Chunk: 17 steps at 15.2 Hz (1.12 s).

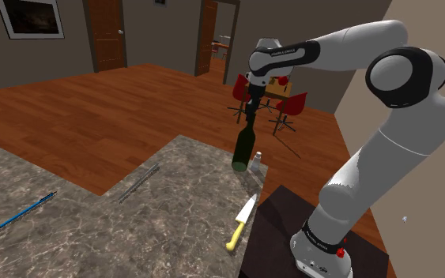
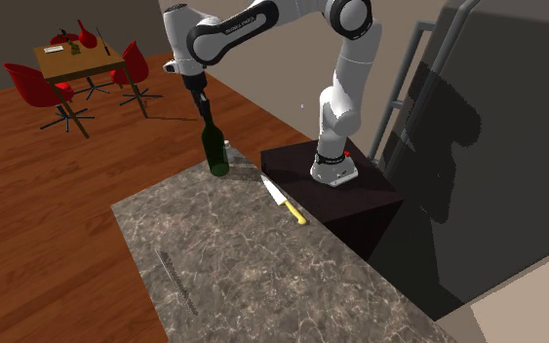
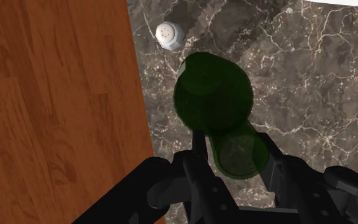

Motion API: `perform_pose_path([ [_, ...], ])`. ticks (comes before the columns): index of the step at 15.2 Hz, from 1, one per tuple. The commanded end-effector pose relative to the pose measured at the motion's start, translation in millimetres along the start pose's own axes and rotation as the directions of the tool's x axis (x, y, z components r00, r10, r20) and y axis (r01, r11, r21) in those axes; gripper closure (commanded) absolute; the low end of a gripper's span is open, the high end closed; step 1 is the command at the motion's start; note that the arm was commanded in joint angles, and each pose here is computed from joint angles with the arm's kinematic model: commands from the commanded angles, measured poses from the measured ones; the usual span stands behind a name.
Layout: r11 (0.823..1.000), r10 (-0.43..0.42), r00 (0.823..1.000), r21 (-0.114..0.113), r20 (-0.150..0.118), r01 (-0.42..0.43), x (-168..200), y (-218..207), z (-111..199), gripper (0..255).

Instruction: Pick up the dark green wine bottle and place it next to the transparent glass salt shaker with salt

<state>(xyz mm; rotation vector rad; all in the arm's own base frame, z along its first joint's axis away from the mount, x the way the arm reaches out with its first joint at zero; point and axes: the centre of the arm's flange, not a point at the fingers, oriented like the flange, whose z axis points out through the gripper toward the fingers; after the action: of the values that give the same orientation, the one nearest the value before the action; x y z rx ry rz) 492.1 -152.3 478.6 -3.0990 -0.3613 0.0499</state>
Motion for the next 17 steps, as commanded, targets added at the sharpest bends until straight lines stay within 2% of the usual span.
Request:
perform_pose_path([
  [1,1.000,0.000,1.000,-0.001,-0.001,0.000,0.4,-0.1,1.2,255],
  [6,1.000,0.000,1.000,-0.001,-0.001,0.000,0.4,-0.1,1.2,255],
  [7,1.000,0.000,1.000,-0.001,-0.001,0.000,0.4,-0.1,1.2,0],
  [12,1.000,0.000,1.000,-0.001,-0.001,0.000,0.4,0.0,1.2,0],
  [16,1.000,0.000,1.000,-0.001,-0.001,0.000,0.3,-0.1,-48.8,0],
  [17,1.000,0.000,1.000,-0.001,-0.001,0.000,0.3,-0.1,-48.8,0],
])
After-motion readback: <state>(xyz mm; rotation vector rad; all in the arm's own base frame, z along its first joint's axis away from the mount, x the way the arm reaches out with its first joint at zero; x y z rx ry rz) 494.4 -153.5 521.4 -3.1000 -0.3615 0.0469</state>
